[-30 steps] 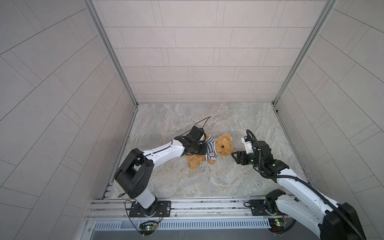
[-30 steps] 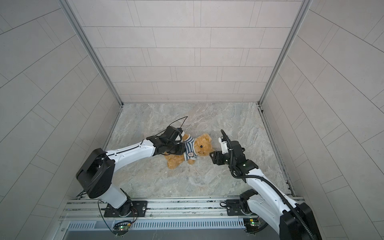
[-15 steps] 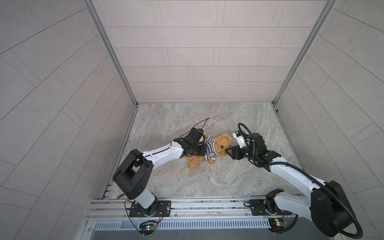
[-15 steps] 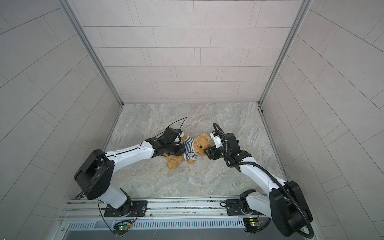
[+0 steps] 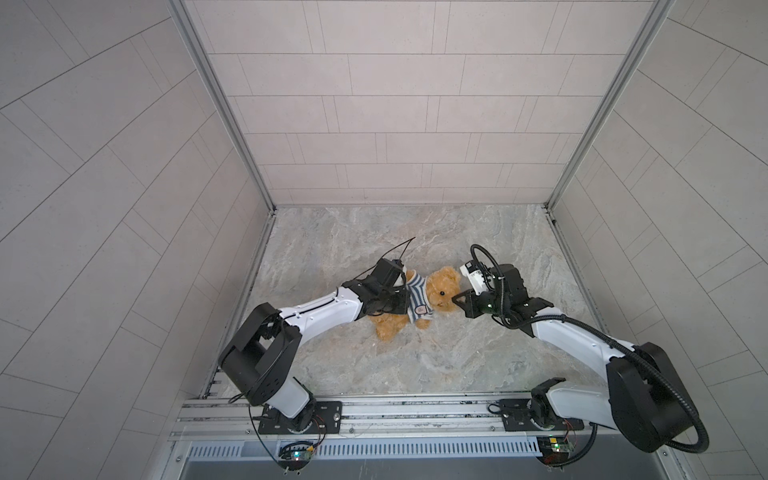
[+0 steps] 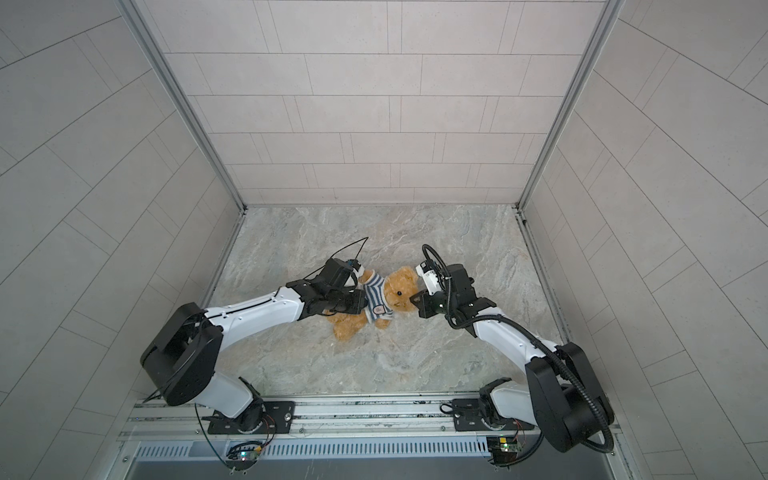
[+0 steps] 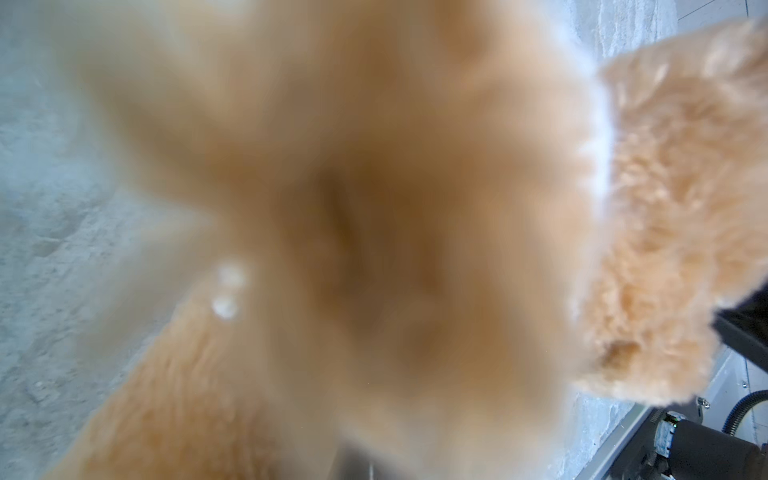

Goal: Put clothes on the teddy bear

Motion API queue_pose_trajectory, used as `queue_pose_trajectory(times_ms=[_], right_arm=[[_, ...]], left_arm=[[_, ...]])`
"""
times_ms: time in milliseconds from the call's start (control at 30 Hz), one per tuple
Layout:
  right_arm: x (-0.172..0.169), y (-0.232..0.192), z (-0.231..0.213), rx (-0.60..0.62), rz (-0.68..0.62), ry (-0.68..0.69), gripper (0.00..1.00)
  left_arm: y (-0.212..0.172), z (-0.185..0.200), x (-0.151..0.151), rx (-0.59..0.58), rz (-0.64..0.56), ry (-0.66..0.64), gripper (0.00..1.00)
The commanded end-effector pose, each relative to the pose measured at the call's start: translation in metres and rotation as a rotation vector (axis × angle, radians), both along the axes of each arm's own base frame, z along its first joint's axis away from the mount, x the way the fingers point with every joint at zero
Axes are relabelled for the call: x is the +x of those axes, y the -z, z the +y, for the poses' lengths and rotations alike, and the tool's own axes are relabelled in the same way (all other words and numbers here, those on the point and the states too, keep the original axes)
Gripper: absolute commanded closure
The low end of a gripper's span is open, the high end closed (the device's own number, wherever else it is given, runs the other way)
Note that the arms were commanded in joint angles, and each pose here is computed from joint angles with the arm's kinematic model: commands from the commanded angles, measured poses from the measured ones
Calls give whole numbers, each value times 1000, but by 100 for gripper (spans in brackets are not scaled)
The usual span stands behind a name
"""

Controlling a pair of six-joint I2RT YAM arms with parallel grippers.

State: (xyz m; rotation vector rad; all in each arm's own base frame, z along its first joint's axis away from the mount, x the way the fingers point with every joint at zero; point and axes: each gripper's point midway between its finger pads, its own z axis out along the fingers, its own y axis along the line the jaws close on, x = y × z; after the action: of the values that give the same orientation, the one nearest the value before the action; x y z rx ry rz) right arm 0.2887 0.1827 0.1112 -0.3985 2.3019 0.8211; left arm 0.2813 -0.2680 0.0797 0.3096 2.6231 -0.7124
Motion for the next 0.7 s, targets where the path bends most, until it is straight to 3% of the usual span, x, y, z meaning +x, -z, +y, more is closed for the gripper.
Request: queue_pose_trajectory(times_ms=[0, 200, 333, 667], right_arm=[[-4, -10, -5, 4, -45, 26, 100], [-13, -5, -19, -17, -25, 100, 100], [-19, -6, -14, -10, -21, 91, 100], [-40, -25, -7, 7, 3, 123, 100]], left_arm=[[13, 22, -7, 43, 29, -28, 98], [18, 35, -10, 68, 27, -44, 100], [6, 25, -11, 41, -3, -5, 98], [-17, 21, -28, 26, -49, 46, 65]])
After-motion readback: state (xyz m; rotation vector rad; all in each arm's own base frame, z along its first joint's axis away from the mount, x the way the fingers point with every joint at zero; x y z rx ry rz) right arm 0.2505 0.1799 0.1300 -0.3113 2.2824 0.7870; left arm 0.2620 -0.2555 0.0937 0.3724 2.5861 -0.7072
